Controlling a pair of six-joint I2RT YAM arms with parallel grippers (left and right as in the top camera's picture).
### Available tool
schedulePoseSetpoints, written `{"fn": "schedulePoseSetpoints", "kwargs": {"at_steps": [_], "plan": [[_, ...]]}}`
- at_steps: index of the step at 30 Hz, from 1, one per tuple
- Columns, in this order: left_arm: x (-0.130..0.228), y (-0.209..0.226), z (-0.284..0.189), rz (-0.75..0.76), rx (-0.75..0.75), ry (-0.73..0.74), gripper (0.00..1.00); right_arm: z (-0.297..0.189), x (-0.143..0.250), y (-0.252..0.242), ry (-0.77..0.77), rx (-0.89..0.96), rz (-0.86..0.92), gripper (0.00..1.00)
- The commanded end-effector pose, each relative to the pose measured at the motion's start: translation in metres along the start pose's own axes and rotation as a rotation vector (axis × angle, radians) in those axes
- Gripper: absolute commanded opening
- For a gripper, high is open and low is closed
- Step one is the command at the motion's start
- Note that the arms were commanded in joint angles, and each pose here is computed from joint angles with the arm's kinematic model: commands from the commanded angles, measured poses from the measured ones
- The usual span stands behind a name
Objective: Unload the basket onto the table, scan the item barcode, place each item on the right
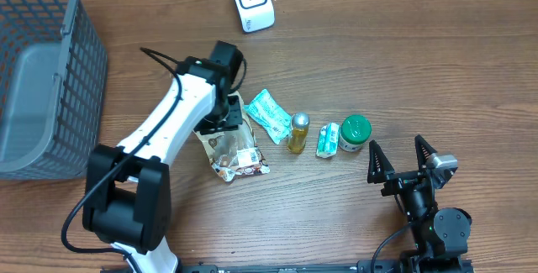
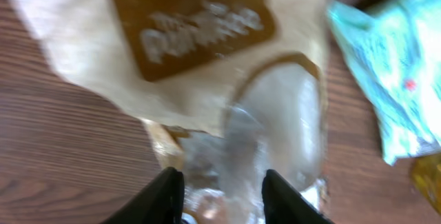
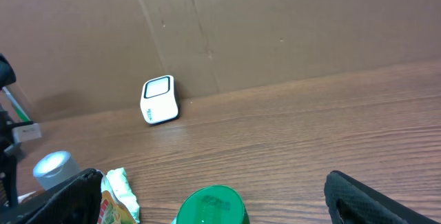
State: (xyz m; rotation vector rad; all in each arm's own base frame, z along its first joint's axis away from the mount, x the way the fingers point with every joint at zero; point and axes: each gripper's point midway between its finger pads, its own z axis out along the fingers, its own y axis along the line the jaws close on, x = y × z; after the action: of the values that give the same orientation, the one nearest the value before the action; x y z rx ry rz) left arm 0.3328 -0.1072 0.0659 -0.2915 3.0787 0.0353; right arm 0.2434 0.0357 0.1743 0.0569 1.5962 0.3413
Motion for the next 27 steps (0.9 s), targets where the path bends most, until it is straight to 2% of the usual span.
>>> {"fn": "schedulePoseSetpoints", "kwargs": {"at_steps": [1,11,17,23,27], "plan": [[-0.014,0.017,-0.009,-0.051,-0.024,-0.045,0.31,0.0,0.002,-0.003,-0.004,0.01,0.0,1.0],[-0.012,0.041,0.004,-0.069,-0.12,-0.051,0.26,0.0,0.002,-0.003,-0.004,0.01,0.0,1.0],[-0.005,0.043,0.029,-0.069,-0.119,-0.053,0.27,0.0,0.002,-0.003,-0.004,0.01,0.0,1.0],[-0.019,0.034,0.042,-0.061,-0.067,-0.131,0.3,0.0,0.002,-0.003,-0.004,0.009,0.0,1.0],[-0.029,0.006,0.04,-0.002,0.068,-0.157,0.3,0.0,0.002,-0.003,-0.004,0.01,0.0,1.0]]}}
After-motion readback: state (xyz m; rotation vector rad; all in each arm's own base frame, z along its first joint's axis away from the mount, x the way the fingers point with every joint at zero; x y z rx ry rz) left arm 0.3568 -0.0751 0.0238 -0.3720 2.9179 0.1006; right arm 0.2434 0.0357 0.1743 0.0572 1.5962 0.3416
